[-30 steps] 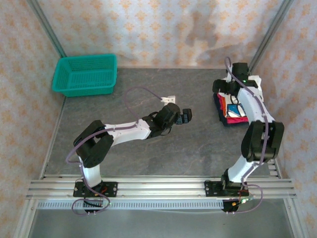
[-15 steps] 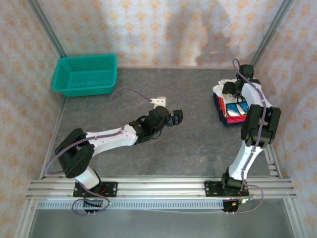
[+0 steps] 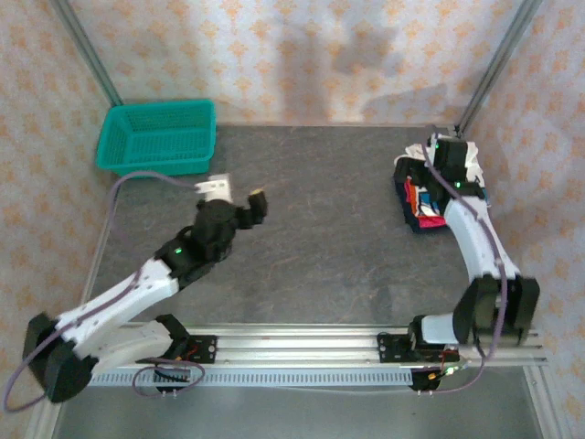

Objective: Fold and stack the t-shirts

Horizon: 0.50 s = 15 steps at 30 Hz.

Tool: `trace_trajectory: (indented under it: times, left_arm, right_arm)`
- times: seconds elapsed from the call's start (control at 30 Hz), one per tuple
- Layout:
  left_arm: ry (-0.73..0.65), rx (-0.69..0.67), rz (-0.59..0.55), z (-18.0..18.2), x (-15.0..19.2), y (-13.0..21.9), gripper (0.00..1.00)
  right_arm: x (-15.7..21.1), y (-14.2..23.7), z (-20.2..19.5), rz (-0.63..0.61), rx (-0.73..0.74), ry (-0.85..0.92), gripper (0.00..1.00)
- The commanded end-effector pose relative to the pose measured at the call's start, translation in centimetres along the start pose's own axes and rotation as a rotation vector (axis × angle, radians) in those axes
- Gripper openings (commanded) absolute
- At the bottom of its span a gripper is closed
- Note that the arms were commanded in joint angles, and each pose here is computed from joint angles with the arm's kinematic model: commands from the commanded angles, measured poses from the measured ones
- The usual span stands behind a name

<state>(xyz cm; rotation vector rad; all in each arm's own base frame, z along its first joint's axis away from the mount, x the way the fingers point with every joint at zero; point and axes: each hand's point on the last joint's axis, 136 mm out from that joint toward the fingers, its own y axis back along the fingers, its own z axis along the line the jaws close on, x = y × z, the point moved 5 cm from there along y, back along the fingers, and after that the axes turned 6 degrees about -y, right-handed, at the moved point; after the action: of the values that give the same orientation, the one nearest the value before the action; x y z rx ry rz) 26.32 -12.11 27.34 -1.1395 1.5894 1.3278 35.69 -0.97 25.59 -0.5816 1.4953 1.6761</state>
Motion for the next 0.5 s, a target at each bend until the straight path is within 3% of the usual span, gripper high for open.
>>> trace_trajectory:
  times: [0.0, 0.13, 0.27, 0.47]
  left_arm:
    - [-0.132, -0.175, 0.018, 5.3, 1.7, 2.3, 1.0]
    - [-0.124, -0.208, 0.018, 8.2, 2.7, 4.1, 1.0]
    - [-0.112, -0.179, 0.03, 8.7, 3.6, 4.8, 1.0]
    - [-0.118, -0.126, 0.018, 8.2, 3.5, 5.1, 1.0]
  right_arm:
    - [2.5, 1.2, 0.9, -0.051, -0.076, -0.09, 1.0]
    - [7.1, 1.0, 0.1, 0.048, -0.06, -0.252, 1.0]
    - [11.2, -1.7, -2.2, 0.214, 0.103, -0.314, 0.99]
    - [11.6, -6.0, -4.6, 0.316, 0.23, -0.334, 0.96]
